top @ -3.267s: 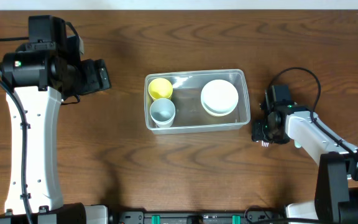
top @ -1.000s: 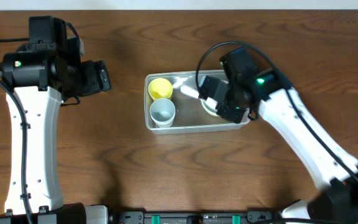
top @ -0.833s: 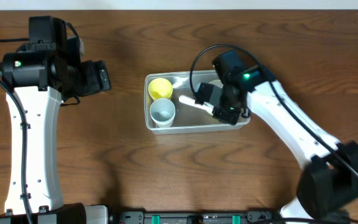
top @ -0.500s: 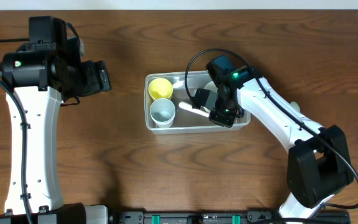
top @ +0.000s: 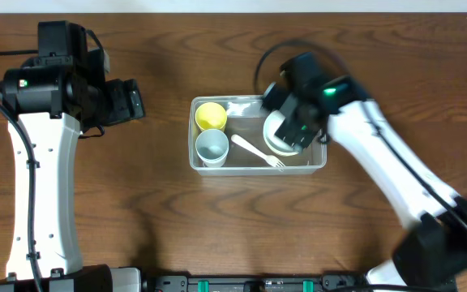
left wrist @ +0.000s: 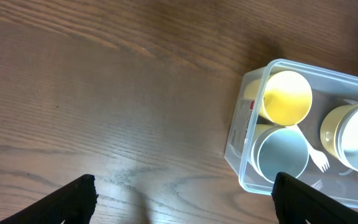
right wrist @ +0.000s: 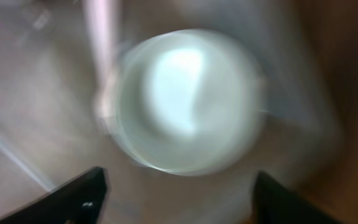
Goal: Pack container
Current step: 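Move the right gripper back toward the mint-green spoon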
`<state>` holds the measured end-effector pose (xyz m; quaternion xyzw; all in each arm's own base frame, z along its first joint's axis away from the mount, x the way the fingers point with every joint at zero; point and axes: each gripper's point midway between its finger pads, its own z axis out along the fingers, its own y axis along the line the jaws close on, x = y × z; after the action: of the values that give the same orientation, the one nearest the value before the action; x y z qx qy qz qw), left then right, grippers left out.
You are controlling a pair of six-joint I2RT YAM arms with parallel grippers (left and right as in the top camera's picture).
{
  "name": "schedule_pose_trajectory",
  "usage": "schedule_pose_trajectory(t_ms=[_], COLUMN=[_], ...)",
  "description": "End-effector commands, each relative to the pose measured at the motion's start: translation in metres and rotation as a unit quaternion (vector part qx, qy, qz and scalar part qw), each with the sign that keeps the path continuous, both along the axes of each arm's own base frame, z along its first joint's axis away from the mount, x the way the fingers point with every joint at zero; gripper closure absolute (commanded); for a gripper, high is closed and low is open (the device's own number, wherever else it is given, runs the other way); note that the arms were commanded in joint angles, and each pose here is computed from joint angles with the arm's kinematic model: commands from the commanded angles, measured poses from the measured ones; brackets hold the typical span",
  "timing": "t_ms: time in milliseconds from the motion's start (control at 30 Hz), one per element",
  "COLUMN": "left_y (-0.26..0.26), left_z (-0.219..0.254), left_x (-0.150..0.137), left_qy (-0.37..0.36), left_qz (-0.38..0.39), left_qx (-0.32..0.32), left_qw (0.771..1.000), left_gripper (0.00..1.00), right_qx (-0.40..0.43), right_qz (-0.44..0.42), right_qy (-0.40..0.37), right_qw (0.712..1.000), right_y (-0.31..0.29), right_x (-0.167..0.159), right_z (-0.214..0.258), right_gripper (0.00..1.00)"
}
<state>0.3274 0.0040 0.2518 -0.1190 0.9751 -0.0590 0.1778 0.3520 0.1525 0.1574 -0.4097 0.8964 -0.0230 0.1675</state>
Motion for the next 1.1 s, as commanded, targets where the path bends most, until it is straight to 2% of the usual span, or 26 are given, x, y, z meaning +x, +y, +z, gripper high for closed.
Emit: schedule_pose_trajectory(t_ms=[0,100,200,433,567,767,1067], left_y=[0.003,0.003,0.003,0.003,0.003,0.003,0.003], left_z=[-0.005,-0.005,-0.005,-0.005,-0.006,-0.006,-0.006], left_x=[-0.002,-0.002,-0.002,-0.002,-0.004,-0.004,-0.005], left_qy=[0.01,0.01,0.01,0.011,0.015,0.016,0.017], left_qz=[0.004,0.004,0.004,0.004,0.004,0.004,0.004], left_qx=[0.005,0.005,0.005,0.005,0.004,0.004,0.004], left_qw=[1.0,1.0,1.0,1.0,1.0,1.0,1.0], left_gripper=[0.1,0.1,0.1,0.1,0.1,0.1,0.1], right_qx=[0.033,0.05,0.065,0.048,0.03,0.011,0.0], right_qz=[-0.183,-0.287,-0.354,-0.445,-0.463,-0.464,-0.464], right_qy=[-0.098,-0.108,-0.08,0.044,0.113,0.177,0.211], right_qw=[0.978,0.95,0.929,0.893,0.878,0.868,0.86], right_y=[-0.064,-0.118,-0.162,-0.222,-0.231,-0.23,-0.23], right_x=[0.024,0.032,0.035,0.035,0.03,0.022,0.013], right_z=[0.066,0.073,0.055,-0.038,-0.093,-0.147,-0.173], right_gripper=[0.11,0.11,0.13,0.12,0.13,0.14,0.13])
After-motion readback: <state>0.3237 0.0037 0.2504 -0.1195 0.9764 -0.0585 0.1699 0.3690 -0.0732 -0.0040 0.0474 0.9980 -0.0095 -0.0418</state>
